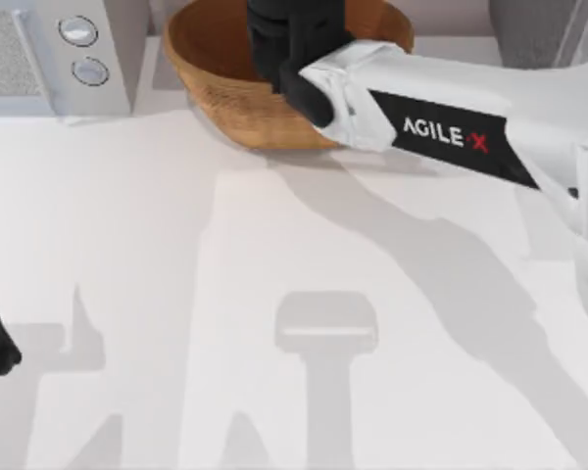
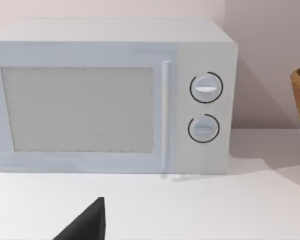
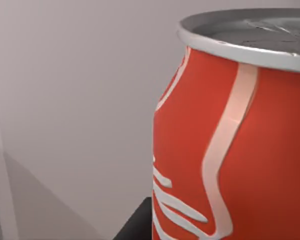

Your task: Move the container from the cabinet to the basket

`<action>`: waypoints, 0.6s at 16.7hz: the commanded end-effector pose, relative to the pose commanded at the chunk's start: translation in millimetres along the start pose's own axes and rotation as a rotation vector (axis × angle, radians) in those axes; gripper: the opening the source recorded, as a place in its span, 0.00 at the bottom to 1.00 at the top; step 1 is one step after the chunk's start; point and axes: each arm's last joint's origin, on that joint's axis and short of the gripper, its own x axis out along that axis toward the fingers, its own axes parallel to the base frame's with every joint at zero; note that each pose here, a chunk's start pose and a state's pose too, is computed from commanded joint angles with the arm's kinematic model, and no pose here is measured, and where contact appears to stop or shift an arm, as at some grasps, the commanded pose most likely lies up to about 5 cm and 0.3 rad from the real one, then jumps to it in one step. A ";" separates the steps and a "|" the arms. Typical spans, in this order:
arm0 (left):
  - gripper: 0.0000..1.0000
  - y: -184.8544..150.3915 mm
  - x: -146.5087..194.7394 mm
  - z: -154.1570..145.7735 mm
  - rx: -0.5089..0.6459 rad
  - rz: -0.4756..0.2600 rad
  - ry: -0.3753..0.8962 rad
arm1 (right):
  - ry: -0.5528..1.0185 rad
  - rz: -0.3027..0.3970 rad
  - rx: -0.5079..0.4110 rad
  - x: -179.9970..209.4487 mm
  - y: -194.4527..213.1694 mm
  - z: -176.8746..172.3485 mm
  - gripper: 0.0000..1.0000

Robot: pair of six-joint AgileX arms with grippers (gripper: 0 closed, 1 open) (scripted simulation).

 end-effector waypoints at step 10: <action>1.00 0.0 0.0 0.0 0.000 0.000 0.000 | 0.000 0.000 0.000 0.0 0.0 0.0 0.53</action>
